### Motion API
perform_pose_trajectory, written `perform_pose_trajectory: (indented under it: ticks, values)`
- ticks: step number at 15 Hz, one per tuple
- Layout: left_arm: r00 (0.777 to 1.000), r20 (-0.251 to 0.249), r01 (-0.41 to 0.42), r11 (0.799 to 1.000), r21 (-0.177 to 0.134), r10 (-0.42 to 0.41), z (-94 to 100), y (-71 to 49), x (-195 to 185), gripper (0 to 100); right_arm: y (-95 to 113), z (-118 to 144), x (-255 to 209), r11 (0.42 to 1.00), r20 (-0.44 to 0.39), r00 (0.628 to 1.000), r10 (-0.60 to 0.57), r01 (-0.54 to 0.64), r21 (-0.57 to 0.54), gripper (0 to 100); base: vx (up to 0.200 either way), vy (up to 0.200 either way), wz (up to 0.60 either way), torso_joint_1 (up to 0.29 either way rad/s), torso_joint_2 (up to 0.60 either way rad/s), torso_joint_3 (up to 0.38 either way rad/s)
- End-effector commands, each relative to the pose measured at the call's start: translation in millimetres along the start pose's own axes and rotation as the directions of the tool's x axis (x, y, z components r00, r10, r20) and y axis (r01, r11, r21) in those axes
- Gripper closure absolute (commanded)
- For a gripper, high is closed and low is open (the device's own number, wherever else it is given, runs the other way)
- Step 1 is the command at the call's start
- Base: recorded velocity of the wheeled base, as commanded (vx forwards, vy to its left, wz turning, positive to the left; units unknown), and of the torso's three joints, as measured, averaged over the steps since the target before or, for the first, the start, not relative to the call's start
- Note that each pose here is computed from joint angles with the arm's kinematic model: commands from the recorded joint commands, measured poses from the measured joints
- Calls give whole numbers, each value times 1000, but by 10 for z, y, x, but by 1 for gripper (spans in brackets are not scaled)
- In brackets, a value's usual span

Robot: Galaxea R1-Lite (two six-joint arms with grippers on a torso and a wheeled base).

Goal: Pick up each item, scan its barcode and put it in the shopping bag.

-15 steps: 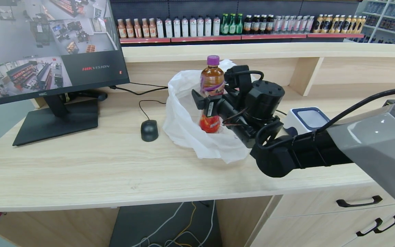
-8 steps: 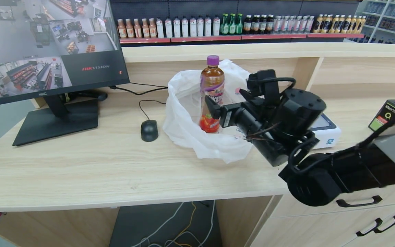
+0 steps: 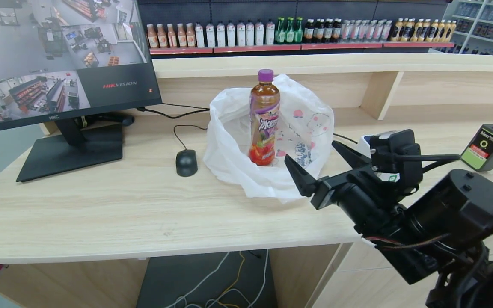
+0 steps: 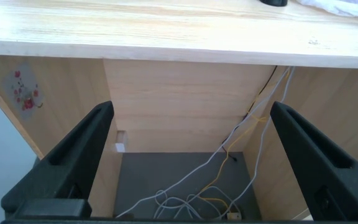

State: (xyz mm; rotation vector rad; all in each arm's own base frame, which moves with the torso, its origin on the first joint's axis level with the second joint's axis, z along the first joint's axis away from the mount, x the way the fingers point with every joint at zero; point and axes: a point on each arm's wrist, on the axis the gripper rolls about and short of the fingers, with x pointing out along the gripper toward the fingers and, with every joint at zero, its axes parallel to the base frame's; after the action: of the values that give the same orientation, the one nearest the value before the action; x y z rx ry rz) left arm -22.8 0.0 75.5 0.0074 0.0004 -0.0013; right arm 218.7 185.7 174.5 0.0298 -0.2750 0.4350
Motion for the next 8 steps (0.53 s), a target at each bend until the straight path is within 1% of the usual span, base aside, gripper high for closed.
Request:
perform_pose_trajectory:
  ticks: [1,3,4,5,6,8]
  values:
    - [1000,0,0,1000,0,0,0,0,0,0,-51,85,-67,1000,19,1000,-13,13,10,0,0,0,0,0,0,0]
    - [1000,0,-1,1000,-4,1,0,0,0,0,-74,53,-84,1000,4,1000,-19,19,8,0,0,0,0,0,0,0]
    - [1000,0,0,1000,-1,0,0,0,0,0,-87,67,-129,1000,1,1000,-18,18,8,0,0,0,0,0,0,0]
    - [1000,0,0,1000,-4,0,0,0,0,0,-105,44,-190,1000,-18,1000,-18,18,13,0,-200,0,0,2,2,2]
    - [1000,0,-1,1000,-4,1,0,0,0,0,-114,-23,-265,999,-56,998,-13,15,37,0,-200,0,0,7,12,2]
    - [1000,0,0,1000,-6,0,0,0,0,0,-158,-98,-463,999,-119,993,-7,12,37,0,-200,0,0,10,5,0]
